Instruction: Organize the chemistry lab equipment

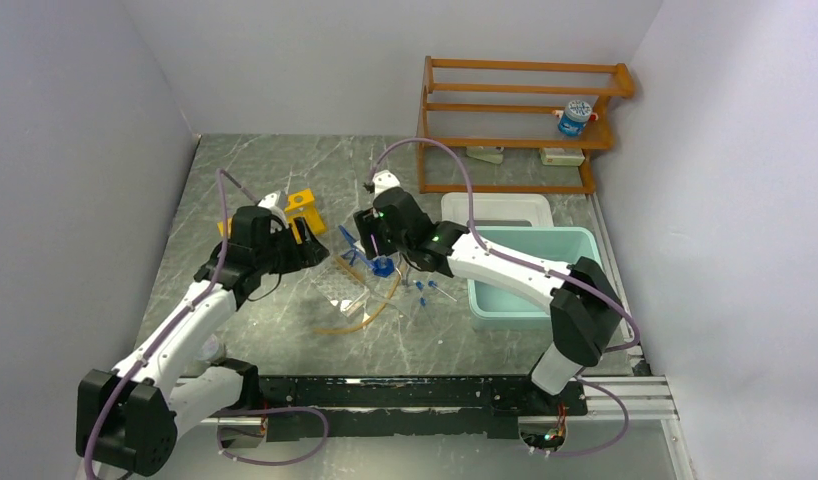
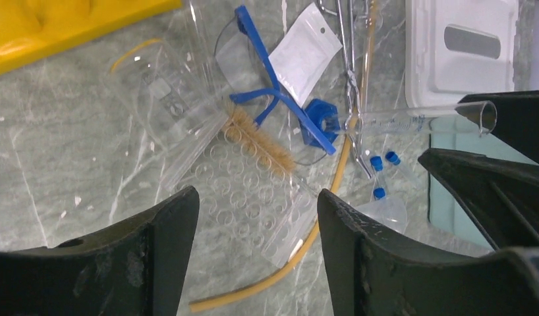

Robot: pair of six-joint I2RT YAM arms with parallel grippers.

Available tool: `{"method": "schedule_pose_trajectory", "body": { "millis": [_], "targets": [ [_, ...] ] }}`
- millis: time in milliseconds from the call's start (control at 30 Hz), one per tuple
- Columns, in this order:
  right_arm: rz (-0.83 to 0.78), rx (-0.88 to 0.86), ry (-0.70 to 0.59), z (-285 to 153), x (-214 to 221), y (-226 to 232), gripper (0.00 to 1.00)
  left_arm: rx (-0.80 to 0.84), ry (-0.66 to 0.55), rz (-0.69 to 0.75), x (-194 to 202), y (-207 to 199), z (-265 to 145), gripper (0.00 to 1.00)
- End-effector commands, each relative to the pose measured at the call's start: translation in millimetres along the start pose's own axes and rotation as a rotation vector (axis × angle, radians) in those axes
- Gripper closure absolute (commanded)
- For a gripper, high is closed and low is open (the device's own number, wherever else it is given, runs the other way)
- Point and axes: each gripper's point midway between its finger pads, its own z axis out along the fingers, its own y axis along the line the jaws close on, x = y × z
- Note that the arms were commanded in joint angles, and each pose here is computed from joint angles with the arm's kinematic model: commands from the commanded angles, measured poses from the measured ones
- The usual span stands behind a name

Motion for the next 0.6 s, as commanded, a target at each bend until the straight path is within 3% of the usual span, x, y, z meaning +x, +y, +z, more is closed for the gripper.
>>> {"method": "schedule_pose_trajectory", "body": {
  "millis": [0, 233, 400, 567],
  "targets": [
    [0.039, 0.048, -0.093, -5, -34, -4, 0.34, 0.029, -0.098, 0.028, -36, -12, 12, 0.34],
    [0.092, 0.056, -0.182, -6, -68, -3, 0.34, -0.093, -0.069, 0.095, -73, -17, 60, 0.56],
    [0.216, 0.059, -0.228, -5, -99, -18, 0.35, -0.192, 0.008, 0.132, -84, -15, 102, 0.47],
    [0.347, 0.01, -0.236, 3, -110, -35, 0.35, -0.311, 0.106, 0.154, -82, 1, 139, 0.44]
  ]
}}
